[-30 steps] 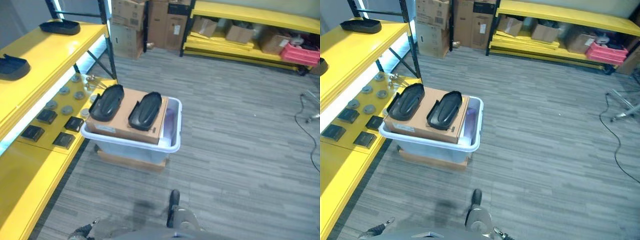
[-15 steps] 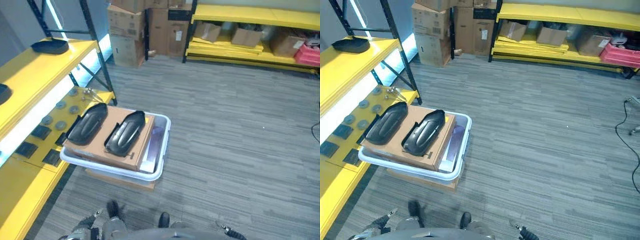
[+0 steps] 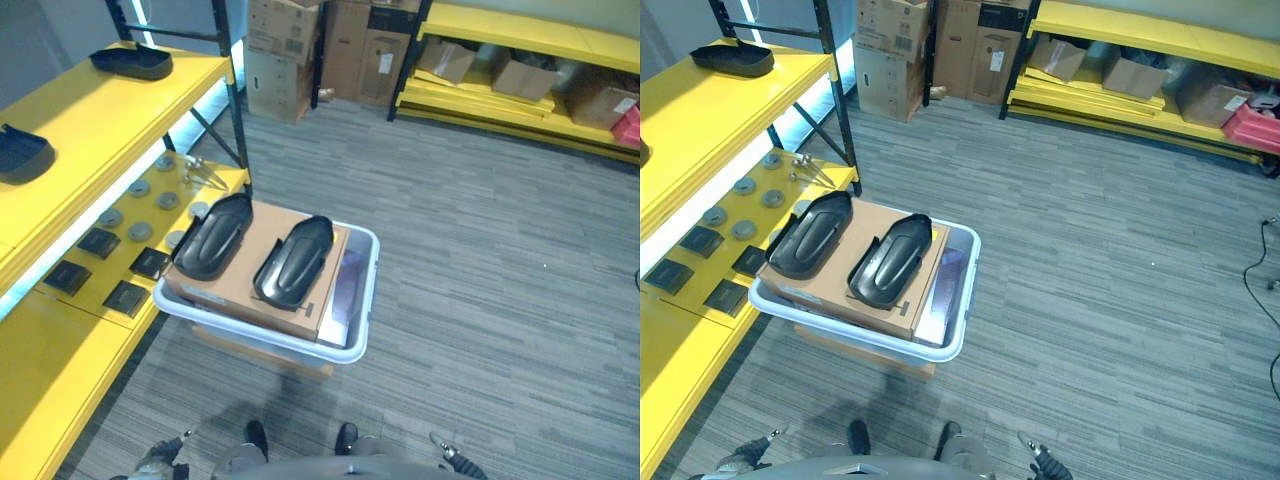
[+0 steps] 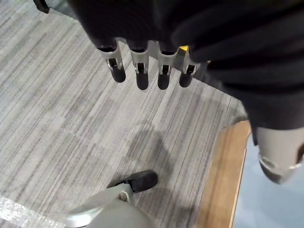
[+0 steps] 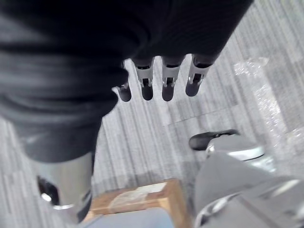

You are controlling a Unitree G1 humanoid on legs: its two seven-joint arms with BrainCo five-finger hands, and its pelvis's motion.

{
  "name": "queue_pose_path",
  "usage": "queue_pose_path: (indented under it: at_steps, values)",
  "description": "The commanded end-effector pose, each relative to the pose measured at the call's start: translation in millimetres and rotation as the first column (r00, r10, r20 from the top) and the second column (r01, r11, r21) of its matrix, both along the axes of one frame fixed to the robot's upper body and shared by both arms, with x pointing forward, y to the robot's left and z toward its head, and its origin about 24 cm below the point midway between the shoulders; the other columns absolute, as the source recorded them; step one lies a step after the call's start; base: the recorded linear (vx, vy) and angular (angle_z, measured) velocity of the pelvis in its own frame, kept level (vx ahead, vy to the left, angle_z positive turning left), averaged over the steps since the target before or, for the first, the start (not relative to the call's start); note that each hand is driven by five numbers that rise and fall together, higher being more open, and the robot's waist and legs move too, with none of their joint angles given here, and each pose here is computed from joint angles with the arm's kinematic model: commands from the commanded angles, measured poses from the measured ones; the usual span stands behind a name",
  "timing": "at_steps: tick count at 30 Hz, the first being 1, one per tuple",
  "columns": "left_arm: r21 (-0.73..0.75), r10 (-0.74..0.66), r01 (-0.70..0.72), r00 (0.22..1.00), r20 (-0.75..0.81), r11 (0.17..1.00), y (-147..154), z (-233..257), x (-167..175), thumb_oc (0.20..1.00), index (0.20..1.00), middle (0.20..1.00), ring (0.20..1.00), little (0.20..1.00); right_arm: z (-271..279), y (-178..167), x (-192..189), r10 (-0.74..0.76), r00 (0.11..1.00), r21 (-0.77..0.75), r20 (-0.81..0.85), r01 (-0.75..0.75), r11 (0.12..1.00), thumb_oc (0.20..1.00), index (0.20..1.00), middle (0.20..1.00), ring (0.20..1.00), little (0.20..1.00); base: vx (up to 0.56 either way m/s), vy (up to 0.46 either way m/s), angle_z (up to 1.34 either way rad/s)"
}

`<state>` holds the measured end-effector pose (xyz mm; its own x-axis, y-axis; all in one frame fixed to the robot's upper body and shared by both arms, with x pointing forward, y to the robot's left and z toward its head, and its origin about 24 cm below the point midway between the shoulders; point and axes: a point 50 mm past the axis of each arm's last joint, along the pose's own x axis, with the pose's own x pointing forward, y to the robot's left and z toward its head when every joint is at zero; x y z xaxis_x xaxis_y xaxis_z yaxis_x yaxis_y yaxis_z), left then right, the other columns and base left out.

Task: Move parts from the plastic box to the shelf.

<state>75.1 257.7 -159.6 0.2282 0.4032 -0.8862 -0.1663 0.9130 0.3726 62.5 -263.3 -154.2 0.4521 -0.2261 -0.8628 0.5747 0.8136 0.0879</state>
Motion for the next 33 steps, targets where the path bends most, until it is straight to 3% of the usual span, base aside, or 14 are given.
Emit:
queue_pose_path:
  at_steps: [1,4,5,6,8,11,14,20,28,33]
  values:
    - [0.039,-0.042,0.04,0.998,0.049,0.998,4.5,4.4,11.4,1.0,1.0,1.0,1.0,1.0,17.6,-32.0,18.2,-0.295,0.942,-0.126,0.162,0.316,0.94,1.0,1.0,1.0,1.0,1.0,0.08,-0.062,-0.02]
    - [0.039,-0.047,0.045,0.998,0.04,0.998,5.2,3.2,2.6,1.0,1.0,1.0,1.0,1.0,40.5,-58.5,33.4,-0.404,0.863,-0.256,0.305,0.482,0.838,1.0,1.0,1.0,1.0,1.0,0.08,-0.03,0.01]
    - [0.035,-0.05,0.049,0.998,0.039,0.998,6.0,2.6,-3.3,1.0,1.0,1.0,1.0,1.0,64.6,-77.9,50.2,-0.403,0.801,-0.297,0.442,0.555,0.777,1.0,1.0,1.0,1.0,1.0,0.09,-0.01,-0.02]
    - [0.035,-0.051,0.049,0.998,0.039,0.998,5.8,2.6,-3.3,1.0,1.0,1.0,1.0,1.0,64.7,-77.7,50.1,-0.404,0.802,-0.299,0.441,0.555,0.776,1.0,1.0,1.0,1.0,1.0,0.1,0.016,-0.01]
    - [0.019,-0.028,0.027,0.998,0.061,0.999,8.1,3.0,-8.1,1.0,1.0,1.0,1.0,1.0,112.9,-105.8,72.4,-0.291,0.729,-0.408,0.62,0.616,0.674,1.0,1.0,1.0,1.0,1.0,0.11,0.055,-0.04]
    - [0.005,-0.004,0.004,0.996,0.088,1.0,9.3,4.2,-6.7,1.0,1.0,1.0,1.0,1.0,161.2,-121.2,96.6,-0.166,0.668,-0.448,0.725,0.641,0.624,1.0,1.0,1.0,1.0,1.0,0.06,0.064,0.04]
    - [-0.014,0.03,-0.028,0.993,0.112,0.999,9.3,4.8,-6.6,1.0,1.0,1.0,1.0,1.0,206.4,-120.5,125.0,-0.045,0.602,-0.429,0.797,0.617,0.659,1.0,1.0,1.0,1.0,1.0,0.04,0.069,0.03]
    - [-0.037,-0.006,0.011,0.99,0.141,0.999,1.6,4.4,-1.1,1.0,1.0,1.0,1.0,1.0,242.5,-91.8,187.8,0.153,0.605,-0.482,0.781,0.43,0.763,1.0,1.0,1.0,1.0,1.0,-0.05,0.087,0.18]
    - [-0.037,-0.039,0.045,0.989,0.142,0.998,6.3,6.0,6.9,1.0,1.0,1.0,1.0,1.0,256.0,-45.9,266.4,0.184,0.603,-0.423,0.776,0.283,0.861,1.0,1.0,1.0,1.0,1.0,-0.11,0.096,0.41]
    - [-0.055,-0.051,0.058,0.99,0.134,0.997,5.9,5.4,7.6,1.0,1.0,1.0,1.0,1.0,263.2,-28.1,288.9,0.228,0.63,-0.472,0.743,0.25,0.845,1.0,1.0,1.0,1.0,1.0,-0.07,0.098,0.22]
